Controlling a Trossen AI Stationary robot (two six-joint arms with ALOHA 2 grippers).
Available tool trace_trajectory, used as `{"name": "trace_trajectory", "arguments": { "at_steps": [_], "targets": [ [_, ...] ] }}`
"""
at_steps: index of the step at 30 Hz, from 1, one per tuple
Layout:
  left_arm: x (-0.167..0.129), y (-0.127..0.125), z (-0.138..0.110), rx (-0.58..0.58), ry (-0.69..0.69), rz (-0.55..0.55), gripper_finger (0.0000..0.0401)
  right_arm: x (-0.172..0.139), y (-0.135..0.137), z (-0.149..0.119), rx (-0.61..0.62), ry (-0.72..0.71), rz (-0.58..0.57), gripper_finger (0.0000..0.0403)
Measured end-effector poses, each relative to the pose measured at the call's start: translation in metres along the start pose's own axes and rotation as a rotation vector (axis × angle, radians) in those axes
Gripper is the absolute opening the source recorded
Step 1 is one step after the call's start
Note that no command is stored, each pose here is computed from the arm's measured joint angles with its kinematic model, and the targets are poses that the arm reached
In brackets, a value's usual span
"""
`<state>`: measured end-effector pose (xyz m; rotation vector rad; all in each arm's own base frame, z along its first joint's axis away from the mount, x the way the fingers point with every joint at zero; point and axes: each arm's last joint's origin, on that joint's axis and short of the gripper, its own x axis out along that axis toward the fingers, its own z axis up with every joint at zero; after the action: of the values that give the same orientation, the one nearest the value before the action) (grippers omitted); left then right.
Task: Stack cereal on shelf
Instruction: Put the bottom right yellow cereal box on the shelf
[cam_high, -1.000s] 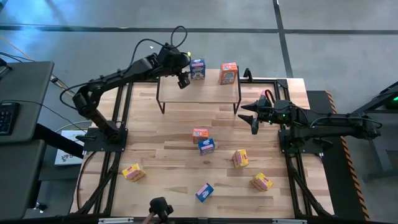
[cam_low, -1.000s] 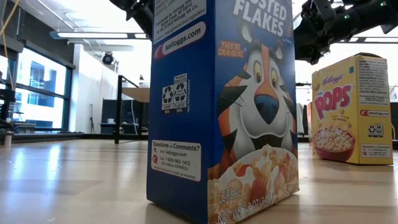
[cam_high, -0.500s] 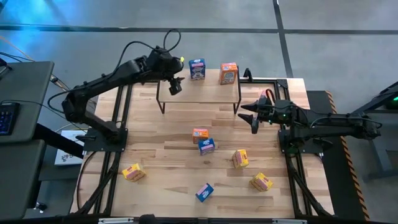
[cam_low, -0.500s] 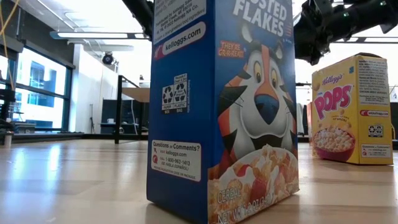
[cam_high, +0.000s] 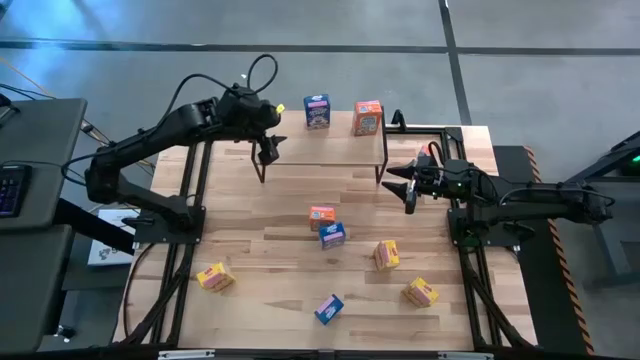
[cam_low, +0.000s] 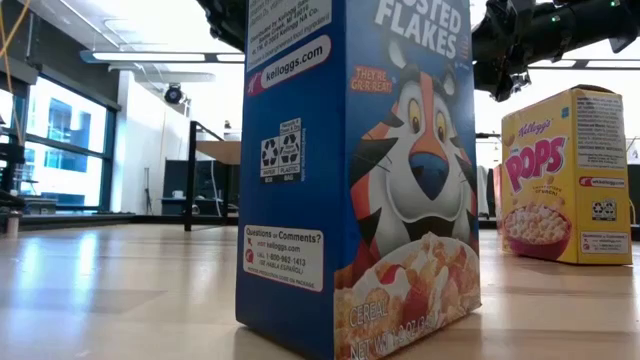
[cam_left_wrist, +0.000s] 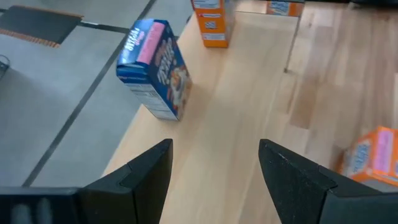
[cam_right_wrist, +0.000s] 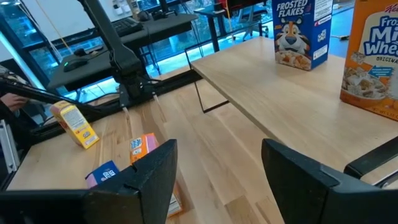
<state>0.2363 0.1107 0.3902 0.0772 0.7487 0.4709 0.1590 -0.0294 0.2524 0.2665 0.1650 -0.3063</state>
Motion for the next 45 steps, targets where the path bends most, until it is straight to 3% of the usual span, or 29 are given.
{"name": "trace_trajectory", "arguments": {
  "at_steps": [12,16,22,29,36,41,45],
  "targets": [
    [-0.012,-0.013,-0.005,-0.016,0.026,-0.045,0.0229,0.0,0.001,0.0,-0.002,0.003,0.034,0.0321],
    [-0.008,-0.02,-0.018,-0.022,0.012,-0.056,0.0229,-0.001,0.006,0.009,0.036,-0.06,0.166,0.0331],
    [-0.005,-0.029,-0.056,-0.082,-0.059,-0.058,0.0229,-0.005,0.017,0.022,0.008,-0.157,0.433,0.033],
    [-0.009,-0.037,-0.089,-0.15,-0.184,-0.068,0.023,-0.015,0.027,0.038,0.017,-0.309,0.616,0.033],
    [-0.002,-0.048,-0.104,-0.145,-0.277,-0.094,0.023,-0.022,0.031,0.049,0.074,-0.424,0.676,0.033],
    [0.005,-0.055,-0.109,-0.122,-0.317,-0.11,0.023,-0.027,0.036,0.07,0.176,-0.359,0.684,0.033],
    [0.007,-0.056,-0.111,-0.112,-0.315,-0.111,0.023,-0.032,0.043,0.095,0.2,-0.21,0.611,0.033]
  ]
}}
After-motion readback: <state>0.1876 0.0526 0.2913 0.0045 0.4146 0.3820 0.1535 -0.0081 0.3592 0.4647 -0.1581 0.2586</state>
